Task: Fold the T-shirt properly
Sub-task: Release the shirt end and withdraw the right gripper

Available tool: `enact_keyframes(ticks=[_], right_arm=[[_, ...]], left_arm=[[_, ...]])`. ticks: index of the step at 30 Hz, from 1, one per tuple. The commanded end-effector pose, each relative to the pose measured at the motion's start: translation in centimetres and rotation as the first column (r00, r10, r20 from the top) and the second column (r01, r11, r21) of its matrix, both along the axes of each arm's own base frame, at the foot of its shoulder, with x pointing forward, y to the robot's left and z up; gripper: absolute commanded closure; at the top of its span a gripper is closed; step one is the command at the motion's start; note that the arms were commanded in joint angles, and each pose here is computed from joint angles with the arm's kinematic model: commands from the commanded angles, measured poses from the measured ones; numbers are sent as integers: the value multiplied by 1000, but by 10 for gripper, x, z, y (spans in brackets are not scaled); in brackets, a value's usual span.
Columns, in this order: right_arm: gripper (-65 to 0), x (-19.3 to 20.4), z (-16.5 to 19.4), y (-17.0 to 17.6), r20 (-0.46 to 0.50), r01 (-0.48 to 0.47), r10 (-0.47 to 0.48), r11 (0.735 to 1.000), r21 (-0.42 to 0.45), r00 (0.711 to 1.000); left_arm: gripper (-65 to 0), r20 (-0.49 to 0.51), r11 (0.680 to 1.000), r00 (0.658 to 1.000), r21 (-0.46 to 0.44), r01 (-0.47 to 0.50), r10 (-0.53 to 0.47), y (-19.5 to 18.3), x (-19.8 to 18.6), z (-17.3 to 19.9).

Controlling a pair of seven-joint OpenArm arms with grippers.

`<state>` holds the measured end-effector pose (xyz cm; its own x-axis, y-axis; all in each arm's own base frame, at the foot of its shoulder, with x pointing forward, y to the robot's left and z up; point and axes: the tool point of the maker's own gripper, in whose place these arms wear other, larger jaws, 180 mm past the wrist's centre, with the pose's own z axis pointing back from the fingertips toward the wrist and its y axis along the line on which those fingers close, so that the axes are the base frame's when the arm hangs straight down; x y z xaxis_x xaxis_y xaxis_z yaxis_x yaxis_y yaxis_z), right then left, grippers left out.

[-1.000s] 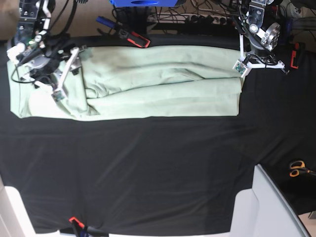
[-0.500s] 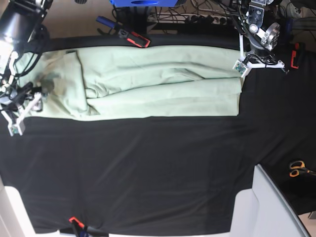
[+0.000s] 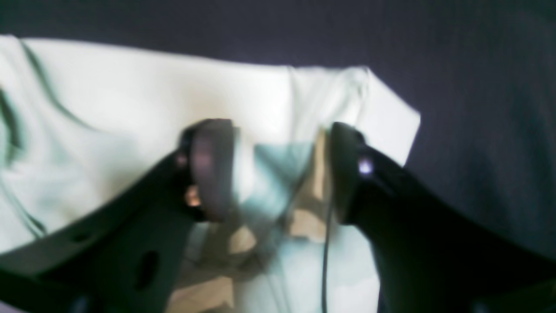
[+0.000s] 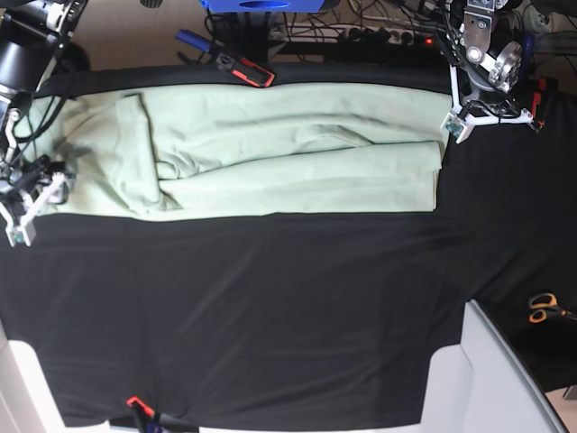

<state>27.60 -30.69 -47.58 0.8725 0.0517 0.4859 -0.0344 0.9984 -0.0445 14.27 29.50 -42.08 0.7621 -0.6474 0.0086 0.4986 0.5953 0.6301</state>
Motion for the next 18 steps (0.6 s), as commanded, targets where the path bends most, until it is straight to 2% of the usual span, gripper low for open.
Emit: enact_keyframes(ticks=[1,3,9,10,13,14,18], right_arm=[[-247,16,12,-7,51,5,-5,1000,-2,999],[-206,17,11,-12,44,11,-11,1000,-1,999],[-193,16,6,-13,30,17,-17,1000,10,999],[-174,16,7,-13,32,17,-17,1000,10,999],[-23,20,8,-13,36,17,-17,1000,11,999],[0,20,8,-13,36,17,-17,1000,11,999],[-6,21,9,-13,38,15,-16,1000,10,999]], left_arm=[[0,7,1000,1000,27,0,0,6,-1,6],[0,4,1000,1000,27,0,0,6,-3,6],[0,3,1000,1000,28,-1,1,6,-3,6],[0,3,1000,1000,28,-1,1,6,-3,6],[0,3,1000,1000,28,-1,1,6,-3,6],[0,3,1000,1000,28,-1,1,6,-3,6],[0,3,1000,1000,28,-1,1,6,-3,6]])
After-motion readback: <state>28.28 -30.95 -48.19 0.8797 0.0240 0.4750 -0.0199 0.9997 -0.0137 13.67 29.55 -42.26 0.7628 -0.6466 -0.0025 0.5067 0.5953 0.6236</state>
